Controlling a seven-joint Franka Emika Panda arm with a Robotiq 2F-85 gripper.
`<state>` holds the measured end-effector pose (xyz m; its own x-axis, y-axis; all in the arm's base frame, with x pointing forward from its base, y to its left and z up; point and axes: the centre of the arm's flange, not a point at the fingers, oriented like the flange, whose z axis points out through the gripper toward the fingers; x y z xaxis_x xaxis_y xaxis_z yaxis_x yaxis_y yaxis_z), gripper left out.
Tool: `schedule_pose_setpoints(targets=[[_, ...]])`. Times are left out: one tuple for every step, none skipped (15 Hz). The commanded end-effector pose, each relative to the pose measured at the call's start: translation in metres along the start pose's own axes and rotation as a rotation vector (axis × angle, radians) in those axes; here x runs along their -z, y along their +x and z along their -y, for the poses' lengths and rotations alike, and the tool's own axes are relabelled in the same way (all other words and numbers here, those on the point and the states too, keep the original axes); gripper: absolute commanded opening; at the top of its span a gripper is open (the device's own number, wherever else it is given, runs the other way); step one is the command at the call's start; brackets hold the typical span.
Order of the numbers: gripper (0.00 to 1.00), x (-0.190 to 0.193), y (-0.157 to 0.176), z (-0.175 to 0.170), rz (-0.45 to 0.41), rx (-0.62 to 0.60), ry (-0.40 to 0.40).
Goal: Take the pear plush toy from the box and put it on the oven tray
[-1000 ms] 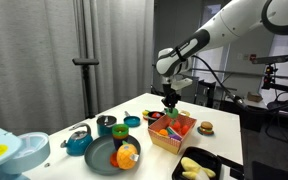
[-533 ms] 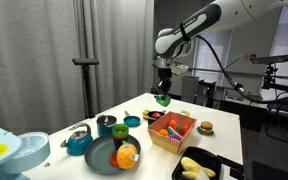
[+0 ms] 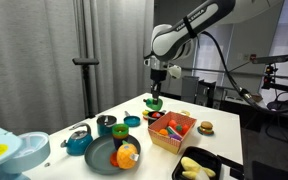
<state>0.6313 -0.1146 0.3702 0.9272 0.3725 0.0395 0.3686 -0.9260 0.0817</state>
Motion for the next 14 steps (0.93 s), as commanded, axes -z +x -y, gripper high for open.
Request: schedule_pose_setpoints(targets=[[0.04, 0.005, -0.033, 0.036, 0.094, 0.111, 0.084], [0.04, 0.004, -0.039, 0.041, 0.146, 0.092, 0.101], [0.04, 0.006, -0.043, 0.043, 0.195, 0.071, 0.121], [0.04, 0.006, -0.049, 0.043, 0.236, 0.056, 0.142], [0.04, 0.006, -0.055, 0.044, 0.264, 0.05, 0.148], [0.04, 0.003, -0.06, 0.043, 0.295, 0.048, 0.155], [0.04, -0.005, -0.063, 0.042, 0.326, 0.039, 0.147], [0.04, -0.012, -0.067, 0.041, 0.334, 0.037, 0.132], [0.04, -0.025, -0.07, 0.039, 0.324, 0.043, 0.097], [0.04, -0.035, -0.074, 0.038, 0.31, 0.053, 0.069], [0.04, -0.05, -0.078, 0.037, 0.287, 0.072, 0.026], [0.04, -0.061, -0.08, 0.038, 0.293, 0.076, 0.007], [0.04, -0.07, -0.084, 0.041, 0.292, 0.075, -0.007], [0.04, -0.078, -0.088, 0.045, 0.301, 0.074, -0.015]])
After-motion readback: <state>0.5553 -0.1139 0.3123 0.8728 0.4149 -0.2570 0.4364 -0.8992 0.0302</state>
